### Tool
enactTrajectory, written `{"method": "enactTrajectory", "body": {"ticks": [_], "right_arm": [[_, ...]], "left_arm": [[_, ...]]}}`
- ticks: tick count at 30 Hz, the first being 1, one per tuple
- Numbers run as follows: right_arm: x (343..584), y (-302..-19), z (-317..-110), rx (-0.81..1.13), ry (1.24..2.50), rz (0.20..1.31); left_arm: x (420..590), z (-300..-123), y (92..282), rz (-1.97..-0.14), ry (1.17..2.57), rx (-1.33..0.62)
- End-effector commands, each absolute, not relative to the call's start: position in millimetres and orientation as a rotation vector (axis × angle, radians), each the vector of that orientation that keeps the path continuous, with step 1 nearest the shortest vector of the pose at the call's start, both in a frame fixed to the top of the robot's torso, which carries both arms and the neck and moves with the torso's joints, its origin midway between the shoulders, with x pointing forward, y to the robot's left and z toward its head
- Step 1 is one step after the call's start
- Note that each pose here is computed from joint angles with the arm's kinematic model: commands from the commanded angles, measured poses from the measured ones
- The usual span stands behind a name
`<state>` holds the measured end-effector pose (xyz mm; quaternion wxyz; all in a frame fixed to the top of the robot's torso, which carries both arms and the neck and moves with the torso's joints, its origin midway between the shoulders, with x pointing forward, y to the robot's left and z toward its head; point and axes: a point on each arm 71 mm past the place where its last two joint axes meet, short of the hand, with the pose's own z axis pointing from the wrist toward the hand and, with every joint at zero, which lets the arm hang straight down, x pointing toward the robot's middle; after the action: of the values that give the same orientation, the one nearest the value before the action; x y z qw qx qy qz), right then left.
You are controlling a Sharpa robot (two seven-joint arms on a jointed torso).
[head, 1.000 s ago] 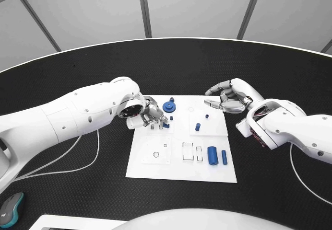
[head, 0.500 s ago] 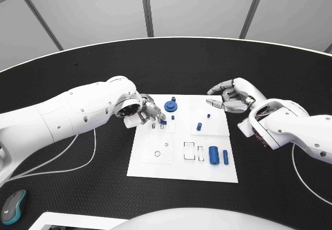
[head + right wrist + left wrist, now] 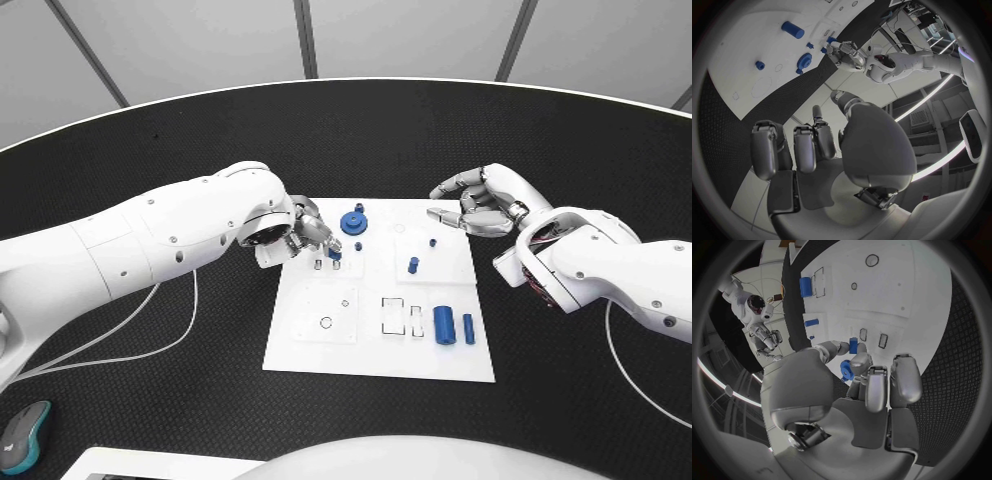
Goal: Assemble the parts on the task board
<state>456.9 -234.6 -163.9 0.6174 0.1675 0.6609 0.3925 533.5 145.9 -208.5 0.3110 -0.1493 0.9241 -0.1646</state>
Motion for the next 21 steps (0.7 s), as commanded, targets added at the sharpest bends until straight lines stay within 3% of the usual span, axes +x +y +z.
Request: {"method": "enactTrajectory", "body": {"ticks": [1, 21], "right_arm": [[456.9, -234.5, -163.9, 0.385, 1.521, 0.904], [456.7, -234.0, -163.8, 0.385, 1.521, 0.905]], "left_arm": [[533.3, -208.1, 144.0, -0.428, 2.433, -0.381], [531.8, -209.3, 136.7, -0.375, 2.444, -0.31]]}}
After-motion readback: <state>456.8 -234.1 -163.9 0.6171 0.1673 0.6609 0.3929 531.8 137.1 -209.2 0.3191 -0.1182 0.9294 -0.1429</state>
